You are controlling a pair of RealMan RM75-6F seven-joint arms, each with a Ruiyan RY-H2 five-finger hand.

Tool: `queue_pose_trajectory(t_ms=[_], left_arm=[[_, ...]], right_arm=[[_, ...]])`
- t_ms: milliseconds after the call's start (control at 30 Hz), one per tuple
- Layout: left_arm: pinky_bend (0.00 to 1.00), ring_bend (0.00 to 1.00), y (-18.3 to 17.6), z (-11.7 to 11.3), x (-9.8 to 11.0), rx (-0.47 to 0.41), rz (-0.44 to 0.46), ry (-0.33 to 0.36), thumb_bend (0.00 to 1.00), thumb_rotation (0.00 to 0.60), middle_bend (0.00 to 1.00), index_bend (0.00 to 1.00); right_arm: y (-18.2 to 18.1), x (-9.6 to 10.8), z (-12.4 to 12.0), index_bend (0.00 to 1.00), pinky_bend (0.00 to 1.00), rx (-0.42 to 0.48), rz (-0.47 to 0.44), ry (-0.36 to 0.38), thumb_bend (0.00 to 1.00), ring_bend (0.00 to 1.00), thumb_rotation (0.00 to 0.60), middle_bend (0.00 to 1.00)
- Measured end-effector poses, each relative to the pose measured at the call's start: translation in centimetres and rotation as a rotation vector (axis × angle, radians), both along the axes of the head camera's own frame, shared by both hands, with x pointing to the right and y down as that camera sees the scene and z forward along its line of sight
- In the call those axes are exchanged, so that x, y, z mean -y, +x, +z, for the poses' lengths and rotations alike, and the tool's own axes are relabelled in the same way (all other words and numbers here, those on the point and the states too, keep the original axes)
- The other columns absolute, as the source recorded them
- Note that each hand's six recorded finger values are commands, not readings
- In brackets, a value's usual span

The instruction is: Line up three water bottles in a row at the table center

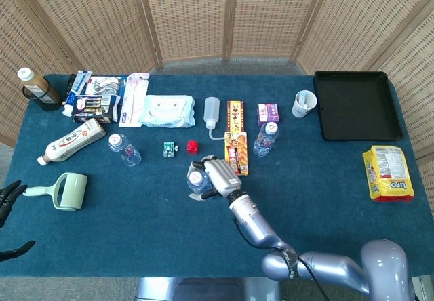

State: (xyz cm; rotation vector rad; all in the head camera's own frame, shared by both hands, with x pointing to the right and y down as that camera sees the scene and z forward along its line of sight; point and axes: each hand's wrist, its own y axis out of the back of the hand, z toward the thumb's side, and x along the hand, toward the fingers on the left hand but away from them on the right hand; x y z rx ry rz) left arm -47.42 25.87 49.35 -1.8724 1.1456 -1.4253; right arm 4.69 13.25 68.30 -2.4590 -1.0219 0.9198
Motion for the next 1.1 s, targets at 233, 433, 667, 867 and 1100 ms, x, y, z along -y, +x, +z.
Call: queue_pose_trajectory(t_ms=[233,433,667,867,1100], left_arm=[[0.00,0.00,-0.2,0.0,0.1,-0.005,-0.010,-0.005,0.02,0.600,0.00,0.00],[0.00,0.00,-0.3,0.1,0.1,-0.008,-0.015,-0.010,0.02,0.600,0.00,0.00],[0.00,0.00,-0.2,0.2,0.2,-0.015,-0.010,-0.018,0.02,0.600,0.00,0.00],[0.00,0.00,-0.2,0.1,0.2,-0.016,-0.011,-0.015,0.02,0.600,0.00,0.00],[0.00,0.00,-0.1,0.2,0.2,-0.017,-0.006,-0.017,0.02,0.600,0.00,0.00]], right_arm=[[-0.3,0.8,0.9,0.48,0.22,-0.027,0.006,0.000,0.22,0.40,0.600,0.61],[-0.4,0.9,1.8,0.37,0.18,-0.047,-0.007,-0.016,0.21,0.31,0.600,0.49],[-0.1,0.5,2.0,0.15,0.14,-0.038,-0.048,-0.033,0.11,0.15,0.600,0.25],[0.2,0.6,0.8,0.09,0.13,0.000,-0.055,0.006,0.05,0.09,0.600,0.15],[1.2,0.8,-1.5,0.07,0.13,0.047,-0.048,0.052,0.02,0.09,0.600,0.12]])
